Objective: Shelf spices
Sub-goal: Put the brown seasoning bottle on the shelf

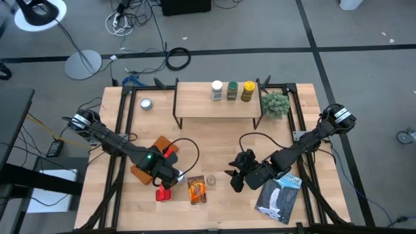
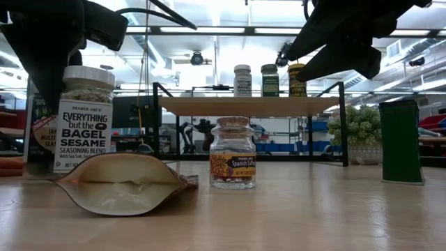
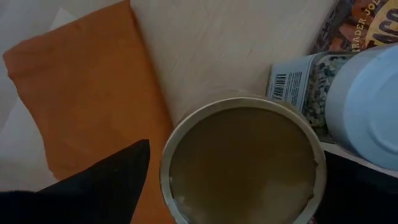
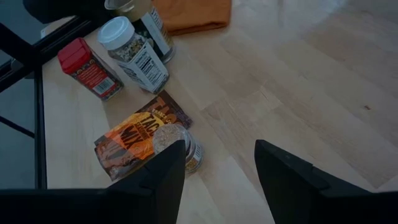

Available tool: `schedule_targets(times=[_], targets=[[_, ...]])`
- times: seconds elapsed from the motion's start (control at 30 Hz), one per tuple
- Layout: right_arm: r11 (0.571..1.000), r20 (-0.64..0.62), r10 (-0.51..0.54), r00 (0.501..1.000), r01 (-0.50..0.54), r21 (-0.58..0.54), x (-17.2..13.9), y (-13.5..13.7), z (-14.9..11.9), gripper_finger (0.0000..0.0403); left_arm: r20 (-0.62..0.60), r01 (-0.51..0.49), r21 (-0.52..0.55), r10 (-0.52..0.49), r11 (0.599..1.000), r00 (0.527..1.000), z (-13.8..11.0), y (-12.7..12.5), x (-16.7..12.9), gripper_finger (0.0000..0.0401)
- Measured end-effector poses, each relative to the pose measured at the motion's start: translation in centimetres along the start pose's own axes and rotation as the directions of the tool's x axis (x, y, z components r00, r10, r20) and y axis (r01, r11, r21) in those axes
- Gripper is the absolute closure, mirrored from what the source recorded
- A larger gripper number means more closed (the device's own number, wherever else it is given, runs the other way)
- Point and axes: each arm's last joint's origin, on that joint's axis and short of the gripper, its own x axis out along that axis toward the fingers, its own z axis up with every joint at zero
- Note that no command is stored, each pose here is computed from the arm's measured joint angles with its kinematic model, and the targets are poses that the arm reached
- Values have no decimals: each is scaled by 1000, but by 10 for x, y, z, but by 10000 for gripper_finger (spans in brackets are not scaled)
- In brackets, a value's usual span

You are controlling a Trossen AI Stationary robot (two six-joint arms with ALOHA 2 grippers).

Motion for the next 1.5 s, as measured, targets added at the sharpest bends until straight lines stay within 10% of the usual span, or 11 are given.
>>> schedule_targets(times=[0.3,1.5], targets=[[1000,0,0,1000,0,0,0,0,0,211,-2,25,15,-25,1000,1000,4,0,0,134],[1000,1,-1,1000,1,-17,0,0,0,211,-44,62,104,-57,993,997,25,3,-16,132]])
